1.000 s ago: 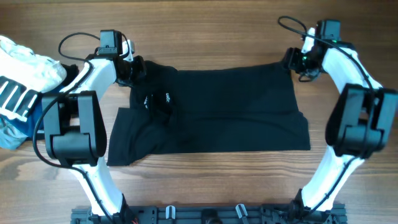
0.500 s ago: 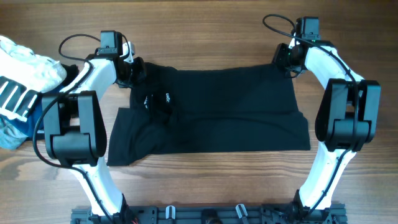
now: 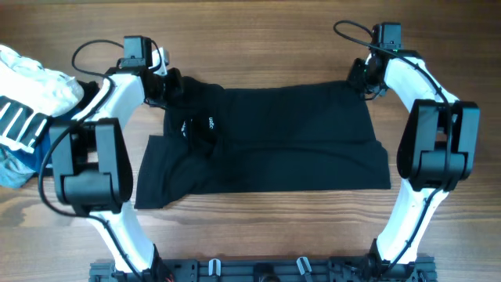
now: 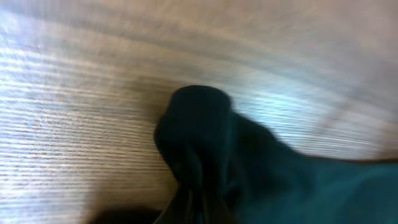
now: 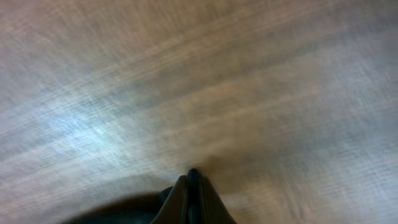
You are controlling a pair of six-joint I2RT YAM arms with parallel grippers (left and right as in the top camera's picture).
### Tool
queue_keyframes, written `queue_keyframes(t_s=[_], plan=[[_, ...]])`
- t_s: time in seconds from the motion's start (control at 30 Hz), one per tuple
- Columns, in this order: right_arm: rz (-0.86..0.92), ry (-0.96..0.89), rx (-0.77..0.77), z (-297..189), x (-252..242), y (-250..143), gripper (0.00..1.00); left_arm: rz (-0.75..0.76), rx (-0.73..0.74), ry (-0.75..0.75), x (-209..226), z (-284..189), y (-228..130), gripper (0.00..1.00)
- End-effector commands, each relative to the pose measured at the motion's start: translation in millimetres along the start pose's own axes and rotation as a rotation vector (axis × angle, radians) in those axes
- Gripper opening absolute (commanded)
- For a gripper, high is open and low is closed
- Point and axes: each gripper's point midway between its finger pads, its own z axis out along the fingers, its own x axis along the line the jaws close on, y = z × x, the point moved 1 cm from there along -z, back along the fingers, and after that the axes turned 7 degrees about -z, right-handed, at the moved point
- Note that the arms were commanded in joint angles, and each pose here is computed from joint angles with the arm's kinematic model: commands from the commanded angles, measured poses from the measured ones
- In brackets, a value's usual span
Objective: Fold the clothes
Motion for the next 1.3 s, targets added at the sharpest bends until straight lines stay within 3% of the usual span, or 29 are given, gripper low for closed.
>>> queue_keyframes(t_s=[0.0,0.17,0.4,0.7,0.97,1.07,1.27], plan=[[0.036,-0.088,-0.013,-27.0,-18.4,1.2,0.04,0.03,-0.089,-0.106,-33.5,-52.7,17.1,0.04],[0.042,-0.144,0.012,-76.0,-31.8,-10.3,0.04,0.006,-0.021,-0.11,-41.1,-86.0,-8.0,0.04],[0.044,-0.235,0.141,-131.0,-62.2,-50.5,0.04,-0.13,0.214,0.021,-7.5,-105.2,-66.7,0.04],[-0.023,-0.264,0.346,-142.4,-75.6,-94.2,0.04,-0.173,0.441,0.121,19.6,-129.5,-117.7,0.04],[-0.111,-0.226,0.474,-144.7,-74.4,-122.7,0.04,-0.17,0.557,0.3,46.6,-149.4,-146.5,0.04],[-0.126,-0.227,0.52,-136.5,-77.0,-138.2,0.04,-0.175,0.569,0.304,50.3,-145.9,-151.7,0.04],[-0.128,-0.232,0.543,-128.6,-79.2,-149.0,0.27,-0.193,0.617,0.354,63.9,-142.6,-169.0,0.04]])
